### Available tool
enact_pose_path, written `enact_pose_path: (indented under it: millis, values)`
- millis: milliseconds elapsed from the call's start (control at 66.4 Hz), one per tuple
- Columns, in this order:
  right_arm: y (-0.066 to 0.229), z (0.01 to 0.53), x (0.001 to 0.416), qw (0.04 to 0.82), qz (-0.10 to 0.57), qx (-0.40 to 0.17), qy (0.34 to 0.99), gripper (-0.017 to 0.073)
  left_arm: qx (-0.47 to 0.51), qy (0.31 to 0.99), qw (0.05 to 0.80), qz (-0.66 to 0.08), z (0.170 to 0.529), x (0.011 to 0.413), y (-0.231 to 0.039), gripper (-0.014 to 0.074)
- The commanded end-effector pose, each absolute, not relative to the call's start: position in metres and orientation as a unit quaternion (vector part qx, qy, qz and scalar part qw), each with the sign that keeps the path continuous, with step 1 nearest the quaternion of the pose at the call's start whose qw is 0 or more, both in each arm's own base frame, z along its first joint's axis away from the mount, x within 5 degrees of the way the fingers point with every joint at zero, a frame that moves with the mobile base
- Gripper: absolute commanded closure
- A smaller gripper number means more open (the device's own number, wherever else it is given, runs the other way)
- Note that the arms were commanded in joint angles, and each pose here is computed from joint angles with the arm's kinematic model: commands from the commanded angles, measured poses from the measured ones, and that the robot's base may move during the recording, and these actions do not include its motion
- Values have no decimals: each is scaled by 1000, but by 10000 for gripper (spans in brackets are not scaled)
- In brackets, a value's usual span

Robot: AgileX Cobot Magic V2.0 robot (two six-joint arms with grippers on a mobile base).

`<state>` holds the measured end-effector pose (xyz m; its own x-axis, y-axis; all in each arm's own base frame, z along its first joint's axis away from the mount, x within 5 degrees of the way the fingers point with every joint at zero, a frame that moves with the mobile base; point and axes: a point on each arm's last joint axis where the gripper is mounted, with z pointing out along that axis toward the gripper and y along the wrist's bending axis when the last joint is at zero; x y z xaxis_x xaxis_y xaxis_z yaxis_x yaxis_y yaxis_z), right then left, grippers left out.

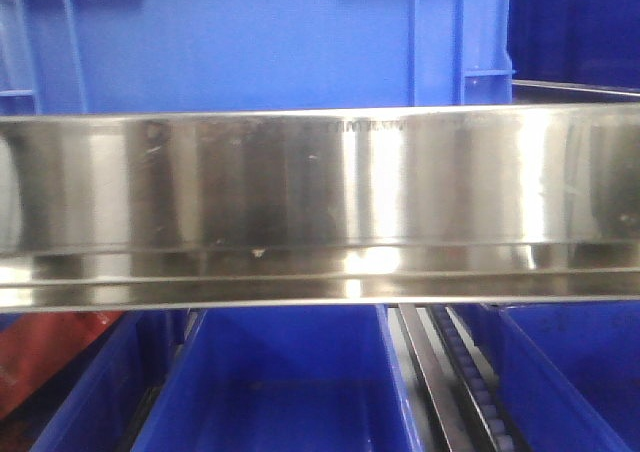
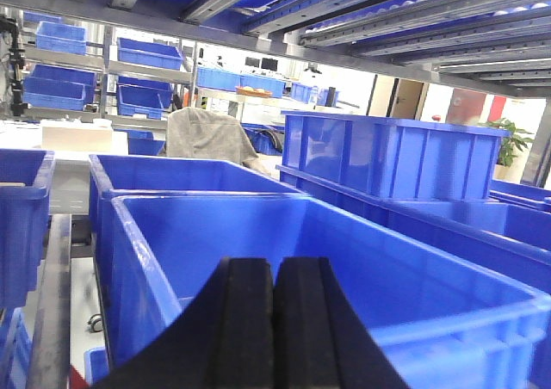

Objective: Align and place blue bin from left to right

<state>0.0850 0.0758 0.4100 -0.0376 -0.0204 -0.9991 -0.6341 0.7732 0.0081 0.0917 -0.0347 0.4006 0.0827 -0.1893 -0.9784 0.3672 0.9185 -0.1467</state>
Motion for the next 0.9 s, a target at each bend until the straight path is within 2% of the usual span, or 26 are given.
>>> enact_pose_path:
  millis: [0, 888]
  values:
    - [74, 411, 84, 658, 233, -245, 673, 637, 72, 640, 740, -194, 403, 90, -35, 704]
    - [74, 411, 84, 658, 233, -245, 673, 637, 72, 640, 740, -194, 403, 90, -35, 704]
